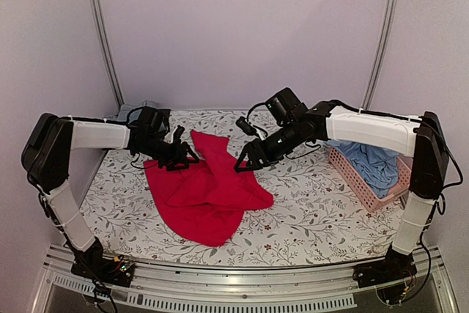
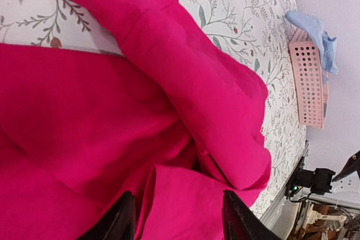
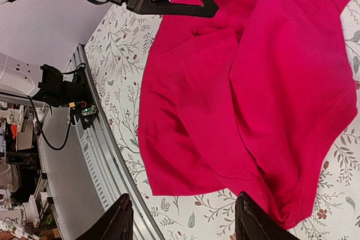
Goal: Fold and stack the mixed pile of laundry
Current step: Pick up the crumpled T-shirt from the center of the board, then pass from the left arm to the right
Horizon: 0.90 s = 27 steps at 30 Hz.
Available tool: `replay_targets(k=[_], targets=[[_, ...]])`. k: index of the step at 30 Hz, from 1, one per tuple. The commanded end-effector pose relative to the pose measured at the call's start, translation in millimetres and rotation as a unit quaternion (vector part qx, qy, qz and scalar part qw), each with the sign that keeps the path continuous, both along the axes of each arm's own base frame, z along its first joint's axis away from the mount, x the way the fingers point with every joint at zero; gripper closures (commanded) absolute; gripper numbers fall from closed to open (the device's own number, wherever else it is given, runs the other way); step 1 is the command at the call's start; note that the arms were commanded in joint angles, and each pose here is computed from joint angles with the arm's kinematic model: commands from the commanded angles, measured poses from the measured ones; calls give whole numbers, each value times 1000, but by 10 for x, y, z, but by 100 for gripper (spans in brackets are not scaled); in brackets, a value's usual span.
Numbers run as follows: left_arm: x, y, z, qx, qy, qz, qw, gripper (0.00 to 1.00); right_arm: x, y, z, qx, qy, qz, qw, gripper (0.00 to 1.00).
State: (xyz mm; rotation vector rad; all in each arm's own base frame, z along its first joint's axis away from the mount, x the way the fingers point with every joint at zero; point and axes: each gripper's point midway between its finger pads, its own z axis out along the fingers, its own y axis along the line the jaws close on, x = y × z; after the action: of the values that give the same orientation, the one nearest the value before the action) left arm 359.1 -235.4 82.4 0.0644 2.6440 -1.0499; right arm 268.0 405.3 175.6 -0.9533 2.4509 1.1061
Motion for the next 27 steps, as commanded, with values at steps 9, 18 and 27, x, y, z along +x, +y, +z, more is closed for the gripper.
replay_targets(k=[9, 18, 27], targets=[[9, -290, -239, 17, -17, -69, 997, 75, 65, -213, 108, 3, -4, -23, 1000, 40], [-154, -357, 479, 7, -101, -83, 991, 100, 94, -154, 94, 10, -15, -5, 1000, 39], [-755, -623, 1431, -61, -213, -194, 956, 100, 222, 139, 472, 102, -140, 50, 984, 14]])
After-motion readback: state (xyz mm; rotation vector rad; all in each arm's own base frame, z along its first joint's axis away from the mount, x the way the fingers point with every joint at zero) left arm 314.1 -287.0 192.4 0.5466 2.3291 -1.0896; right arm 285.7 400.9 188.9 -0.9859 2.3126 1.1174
